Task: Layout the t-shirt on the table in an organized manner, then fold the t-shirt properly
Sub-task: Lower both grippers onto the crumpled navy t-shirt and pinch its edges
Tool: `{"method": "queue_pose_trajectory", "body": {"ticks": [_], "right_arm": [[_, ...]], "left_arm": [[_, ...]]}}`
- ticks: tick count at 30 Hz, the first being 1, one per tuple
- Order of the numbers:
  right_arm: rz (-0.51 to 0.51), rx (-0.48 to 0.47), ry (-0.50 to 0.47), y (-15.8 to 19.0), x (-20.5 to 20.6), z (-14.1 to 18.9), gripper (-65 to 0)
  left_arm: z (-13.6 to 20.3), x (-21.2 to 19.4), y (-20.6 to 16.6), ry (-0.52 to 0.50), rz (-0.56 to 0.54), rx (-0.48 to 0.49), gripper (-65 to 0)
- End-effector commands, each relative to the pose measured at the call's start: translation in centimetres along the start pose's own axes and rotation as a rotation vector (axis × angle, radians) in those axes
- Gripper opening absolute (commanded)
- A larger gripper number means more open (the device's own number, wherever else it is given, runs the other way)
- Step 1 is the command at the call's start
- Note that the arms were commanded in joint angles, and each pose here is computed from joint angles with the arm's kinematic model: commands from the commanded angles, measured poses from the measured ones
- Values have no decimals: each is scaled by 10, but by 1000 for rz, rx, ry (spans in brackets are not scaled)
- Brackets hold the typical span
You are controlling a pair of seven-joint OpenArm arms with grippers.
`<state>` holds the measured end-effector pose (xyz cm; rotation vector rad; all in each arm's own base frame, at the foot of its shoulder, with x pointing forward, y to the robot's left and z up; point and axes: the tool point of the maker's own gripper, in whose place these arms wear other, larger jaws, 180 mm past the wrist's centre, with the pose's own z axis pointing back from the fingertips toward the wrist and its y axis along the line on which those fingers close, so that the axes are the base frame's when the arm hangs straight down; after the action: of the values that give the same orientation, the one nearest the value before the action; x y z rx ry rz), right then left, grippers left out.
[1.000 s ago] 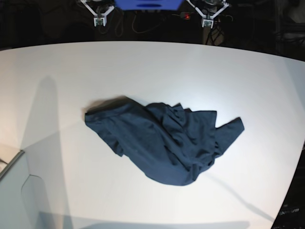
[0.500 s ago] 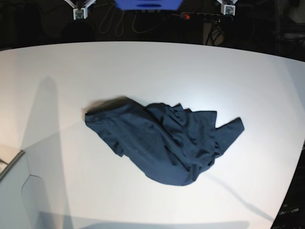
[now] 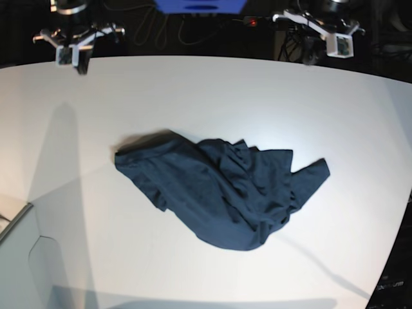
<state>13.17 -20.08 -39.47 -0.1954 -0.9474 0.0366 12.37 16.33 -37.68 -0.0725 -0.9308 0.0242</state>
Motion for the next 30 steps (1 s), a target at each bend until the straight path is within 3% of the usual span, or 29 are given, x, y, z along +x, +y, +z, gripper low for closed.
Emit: {"method": "queue_pose_trajectory", "body": {"ticks": [1,6,12,16,23,30], "right_arm": [[7,-13,-63,-6,19,0,-650],[-14,-26,-202,-6,70,-18,-650],[-67,-39,-283,0,101,-33,-650],[-130,-59,-316,6,114,-38,-650],[-146,-28,-354,17,132,-47,-650],[-147,33,-230,39,130,-78,-650]], "left_arm": [[-7,17,4,-45,-14,8,-650],[-47,57,9,-64,46,3,-650],[-73,125,32,-170,241,-22,-650],[-88,150,39,-206,288,-45,-650],[-129,128,68,-119,335,18,-650],[-161,110,71,-42,365,25,-650]]}}
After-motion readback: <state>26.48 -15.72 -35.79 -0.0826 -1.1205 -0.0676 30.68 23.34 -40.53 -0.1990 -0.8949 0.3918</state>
